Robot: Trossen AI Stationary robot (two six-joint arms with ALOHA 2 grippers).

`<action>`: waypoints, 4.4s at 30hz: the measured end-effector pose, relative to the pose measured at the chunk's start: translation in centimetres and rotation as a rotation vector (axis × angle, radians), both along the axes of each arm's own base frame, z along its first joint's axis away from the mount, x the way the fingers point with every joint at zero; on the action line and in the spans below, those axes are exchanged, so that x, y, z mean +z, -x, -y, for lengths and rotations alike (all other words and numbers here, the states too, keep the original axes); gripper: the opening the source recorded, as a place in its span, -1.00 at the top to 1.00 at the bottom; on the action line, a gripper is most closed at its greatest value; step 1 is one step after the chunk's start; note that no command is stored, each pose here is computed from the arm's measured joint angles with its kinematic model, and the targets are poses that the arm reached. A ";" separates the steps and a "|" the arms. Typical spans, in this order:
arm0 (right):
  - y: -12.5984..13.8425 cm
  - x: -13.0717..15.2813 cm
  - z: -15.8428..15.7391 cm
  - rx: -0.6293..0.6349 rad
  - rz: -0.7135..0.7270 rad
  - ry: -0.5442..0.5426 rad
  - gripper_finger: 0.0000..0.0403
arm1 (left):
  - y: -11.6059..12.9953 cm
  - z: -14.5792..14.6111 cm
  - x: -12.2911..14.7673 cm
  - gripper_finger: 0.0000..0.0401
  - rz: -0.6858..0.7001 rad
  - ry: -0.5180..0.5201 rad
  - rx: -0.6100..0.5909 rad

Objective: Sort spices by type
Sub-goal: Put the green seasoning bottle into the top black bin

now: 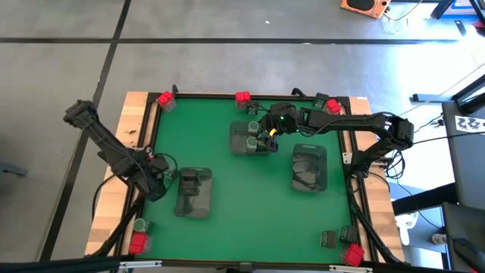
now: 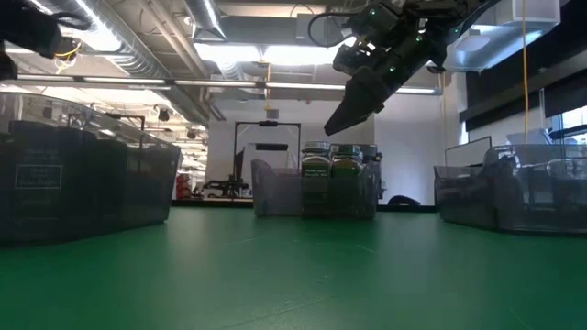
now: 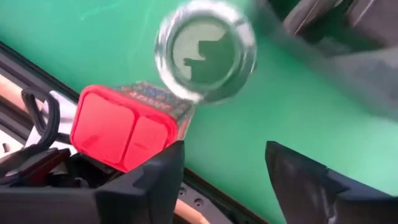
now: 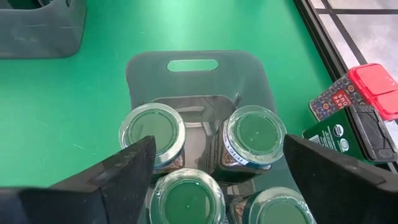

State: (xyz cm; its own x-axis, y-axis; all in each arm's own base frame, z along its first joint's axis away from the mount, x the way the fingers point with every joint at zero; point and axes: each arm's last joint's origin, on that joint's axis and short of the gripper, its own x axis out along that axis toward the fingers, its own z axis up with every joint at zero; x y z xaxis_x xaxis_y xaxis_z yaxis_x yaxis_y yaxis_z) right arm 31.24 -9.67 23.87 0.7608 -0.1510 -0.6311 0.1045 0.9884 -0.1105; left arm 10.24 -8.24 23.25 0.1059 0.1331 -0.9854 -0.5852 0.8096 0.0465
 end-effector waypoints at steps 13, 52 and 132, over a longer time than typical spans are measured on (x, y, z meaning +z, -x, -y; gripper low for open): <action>0.0 0.0 0.0 0.005 0.001 -0.011 -0.74 | -0.9 -2.9 2.9 -0.17 0.191 -0.040 0.279; 0.0 0.0 0.0 0.004 -0.001 -0.014 -0.74 | -2.5 -2.8 1.1 -0.17 0.196 -0.010 0.288; -0.1 0.2 0.0 0.009 0.025 0.000 -0.74 | -4.5 5.6 -9.0 -0.27 -0.263 -0.045 -0.591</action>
